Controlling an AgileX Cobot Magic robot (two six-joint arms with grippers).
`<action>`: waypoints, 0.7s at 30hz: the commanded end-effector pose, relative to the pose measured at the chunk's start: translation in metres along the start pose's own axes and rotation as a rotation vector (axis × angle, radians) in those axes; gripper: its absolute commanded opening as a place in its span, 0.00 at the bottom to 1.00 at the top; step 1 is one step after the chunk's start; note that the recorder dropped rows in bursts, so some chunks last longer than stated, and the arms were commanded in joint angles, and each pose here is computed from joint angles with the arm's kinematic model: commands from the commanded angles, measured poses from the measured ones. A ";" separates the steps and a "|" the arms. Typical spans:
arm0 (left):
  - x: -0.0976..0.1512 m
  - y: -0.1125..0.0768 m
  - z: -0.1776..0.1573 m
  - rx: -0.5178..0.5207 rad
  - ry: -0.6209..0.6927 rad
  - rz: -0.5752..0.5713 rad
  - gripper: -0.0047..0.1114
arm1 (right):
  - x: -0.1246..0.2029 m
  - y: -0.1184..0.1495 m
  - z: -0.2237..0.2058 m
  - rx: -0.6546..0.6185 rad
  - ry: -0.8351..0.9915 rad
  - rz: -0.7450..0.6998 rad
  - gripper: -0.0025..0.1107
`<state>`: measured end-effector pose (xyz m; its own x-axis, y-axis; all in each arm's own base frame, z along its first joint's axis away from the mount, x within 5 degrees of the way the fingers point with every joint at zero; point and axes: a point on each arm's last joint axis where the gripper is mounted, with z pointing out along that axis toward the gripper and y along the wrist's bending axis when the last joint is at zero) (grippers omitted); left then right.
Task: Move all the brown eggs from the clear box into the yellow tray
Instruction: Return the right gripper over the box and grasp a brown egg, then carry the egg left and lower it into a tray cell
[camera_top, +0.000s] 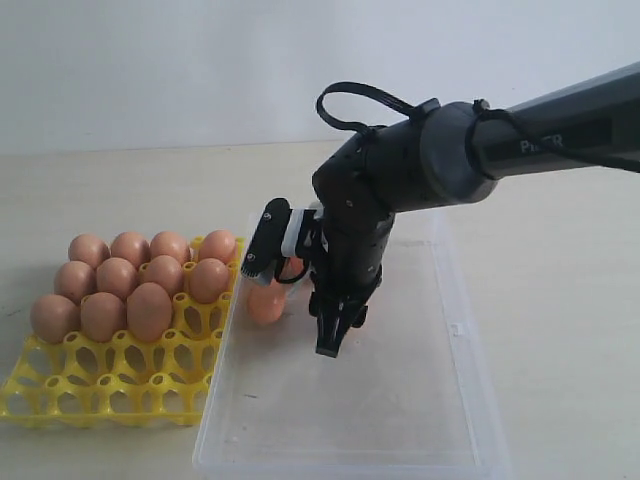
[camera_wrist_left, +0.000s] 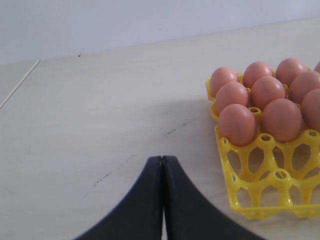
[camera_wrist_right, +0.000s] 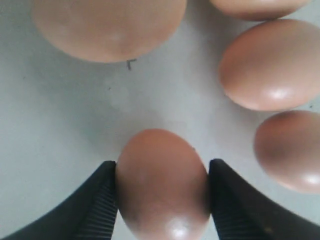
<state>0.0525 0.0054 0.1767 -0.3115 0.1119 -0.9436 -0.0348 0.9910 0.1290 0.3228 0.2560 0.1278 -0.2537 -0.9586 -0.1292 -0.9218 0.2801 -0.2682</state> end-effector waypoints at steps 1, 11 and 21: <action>-0.002 0.000 -0.001 0.007 -0.020 -0.006 0.04 | -0.004 -0.007 -0.009 0.016 -0.017 0.014 0.08; -0.002 0.000 -0.001 0.007 -0.020 -0.008 0.04 | -0.047 0.008 -0.075 0.116 -0.550 0.222 0.02; -0.002 0.000 -0.001 0.007 -0.020 -0.006 0.04 | -0.084 0.065 -0.065 0.045 -0.882 0.318 0.02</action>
<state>0.0525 0.0054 0.1767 -0.3115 0.1119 -0.9436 -0.0348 0.9910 0.1290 0.2671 0.3470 0.1957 -0.1442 -0.4777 -0.8666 -0.8307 0.5343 -0.1563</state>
